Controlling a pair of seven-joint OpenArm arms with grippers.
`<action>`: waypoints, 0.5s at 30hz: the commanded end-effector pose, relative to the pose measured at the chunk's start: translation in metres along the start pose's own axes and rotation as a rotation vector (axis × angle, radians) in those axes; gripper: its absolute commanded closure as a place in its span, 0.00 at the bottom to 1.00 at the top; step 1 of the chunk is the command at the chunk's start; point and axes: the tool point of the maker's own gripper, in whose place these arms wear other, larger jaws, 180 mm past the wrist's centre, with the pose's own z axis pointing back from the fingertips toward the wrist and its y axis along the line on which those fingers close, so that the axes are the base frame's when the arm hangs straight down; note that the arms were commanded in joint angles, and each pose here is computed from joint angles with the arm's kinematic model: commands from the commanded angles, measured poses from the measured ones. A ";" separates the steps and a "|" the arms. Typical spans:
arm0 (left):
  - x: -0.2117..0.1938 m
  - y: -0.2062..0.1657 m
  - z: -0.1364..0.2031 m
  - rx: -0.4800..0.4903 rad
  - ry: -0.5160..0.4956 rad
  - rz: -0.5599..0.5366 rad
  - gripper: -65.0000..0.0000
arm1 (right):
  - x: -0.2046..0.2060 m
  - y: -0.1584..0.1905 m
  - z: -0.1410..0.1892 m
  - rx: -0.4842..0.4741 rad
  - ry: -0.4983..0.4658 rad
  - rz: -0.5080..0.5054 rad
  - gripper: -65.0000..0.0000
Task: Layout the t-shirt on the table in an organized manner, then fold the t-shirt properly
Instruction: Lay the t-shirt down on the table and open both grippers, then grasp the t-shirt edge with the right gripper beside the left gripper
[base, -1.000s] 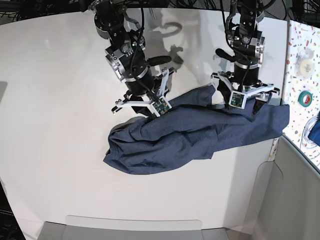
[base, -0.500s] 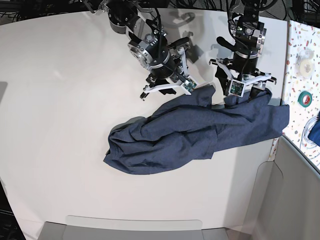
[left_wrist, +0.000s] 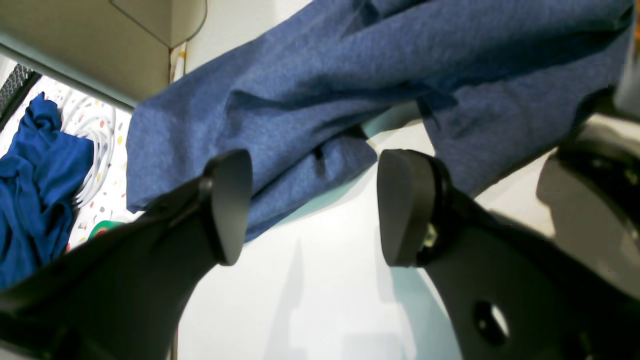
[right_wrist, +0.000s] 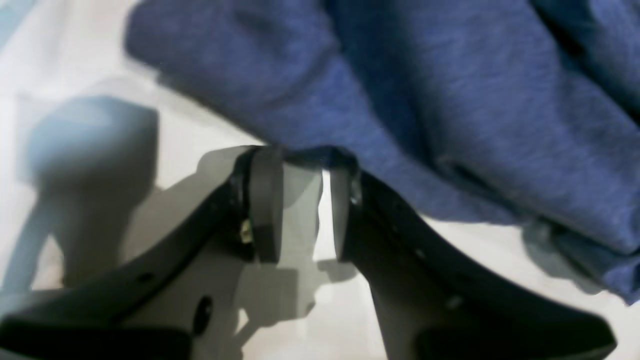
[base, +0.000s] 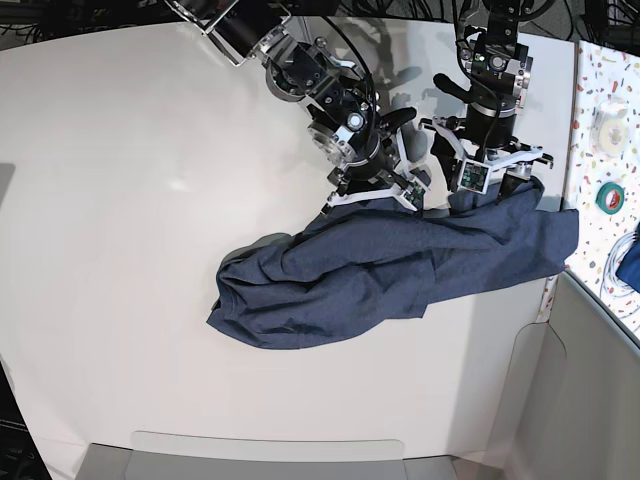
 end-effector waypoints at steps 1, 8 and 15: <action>0.010 0.006 0.002 0.020 -0.037 -0.003 0.41 | 0.017 -0.005 0.004 -0.012 -0.045 0.000 0.74; 0.010 0.006 0.002 0.020 -0.037 -0.003 0.41 | 0.025 -0.005 0.008 -0.102 -0.054 0.103 0.74; 0.011 0.006 0.002 0.020 -0.038 -0.002 0.41 | 0.023 -0.007 0.006 -0.168 -0.041 0.143 0.71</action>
